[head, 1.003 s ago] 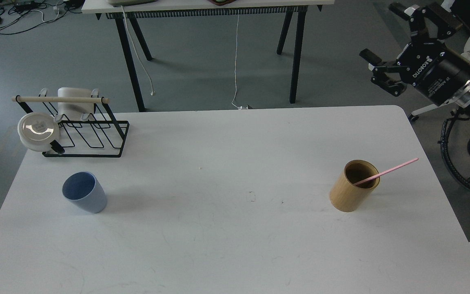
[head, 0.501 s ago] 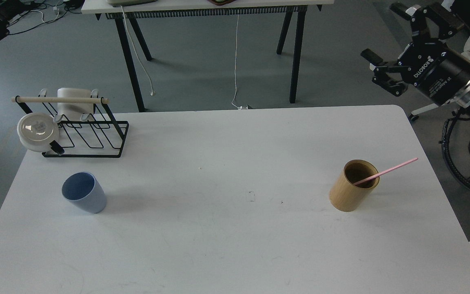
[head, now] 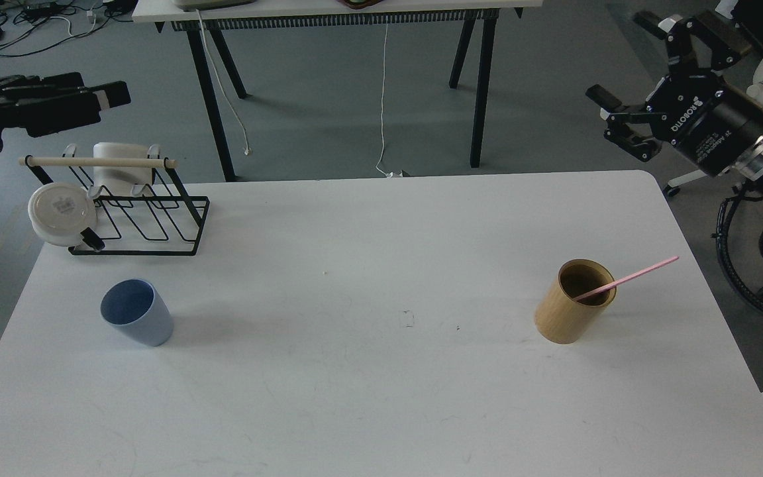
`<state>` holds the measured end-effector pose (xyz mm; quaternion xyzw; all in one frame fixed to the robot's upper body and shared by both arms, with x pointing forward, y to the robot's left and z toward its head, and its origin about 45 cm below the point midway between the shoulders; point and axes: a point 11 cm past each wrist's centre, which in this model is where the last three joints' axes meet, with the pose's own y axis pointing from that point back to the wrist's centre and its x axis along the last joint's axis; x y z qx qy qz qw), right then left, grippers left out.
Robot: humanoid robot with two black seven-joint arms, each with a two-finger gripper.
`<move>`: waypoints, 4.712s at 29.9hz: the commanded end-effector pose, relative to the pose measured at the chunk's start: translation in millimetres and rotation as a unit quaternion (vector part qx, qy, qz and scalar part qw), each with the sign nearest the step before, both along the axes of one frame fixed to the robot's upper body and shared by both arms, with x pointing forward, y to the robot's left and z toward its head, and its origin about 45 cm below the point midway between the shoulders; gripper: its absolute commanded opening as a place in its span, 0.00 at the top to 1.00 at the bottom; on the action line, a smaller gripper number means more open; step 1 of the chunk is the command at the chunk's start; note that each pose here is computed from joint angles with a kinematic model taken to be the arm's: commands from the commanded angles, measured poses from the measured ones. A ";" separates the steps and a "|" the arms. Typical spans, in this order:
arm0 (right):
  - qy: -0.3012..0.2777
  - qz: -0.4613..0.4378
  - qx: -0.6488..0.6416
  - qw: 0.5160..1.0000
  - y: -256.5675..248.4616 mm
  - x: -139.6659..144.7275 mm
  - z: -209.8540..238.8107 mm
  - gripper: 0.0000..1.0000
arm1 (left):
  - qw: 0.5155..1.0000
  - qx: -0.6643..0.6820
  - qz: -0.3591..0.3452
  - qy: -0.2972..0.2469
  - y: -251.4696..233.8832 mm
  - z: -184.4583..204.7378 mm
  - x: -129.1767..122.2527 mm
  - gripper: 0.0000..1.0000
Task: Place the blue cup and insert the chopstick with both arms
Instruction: 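Lower the left gripper toward the blue cup, then close the left gripper on the blue cup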
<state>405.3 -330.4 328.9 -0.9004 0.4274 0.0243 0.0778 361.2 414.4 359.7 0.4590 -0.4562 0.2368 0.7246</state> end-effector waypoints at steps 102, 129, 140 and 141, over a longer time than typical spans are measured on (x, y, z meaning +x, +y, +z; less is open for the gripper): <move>0.018 0.001 0.005 1.000 1.1 -5.8 -15.1 0.01 | 0.959 0.058 0.098 0.258 56.3 -208.6 -54.4 0.34; 0.019 -0.001 0.005 1.000 -1.0 -6.9 -15.4 0.01 | 0.963 0.061 0.096 0.246 56.6 -208.7 -52.8 0.63; 0.019 0.000 0.005 1.000 -0.5 -7.2 -15.8 0.01 | 0.965 0.067 0.095 0.234 60.2 -206.4 -53.2 0.91; 0.019 0.000 0.005 1.000 -0.5 -7.2 -15.8 0.01 | 0.966 0.068 0.094 0.232 59.9 -206.3 -53.5 0.92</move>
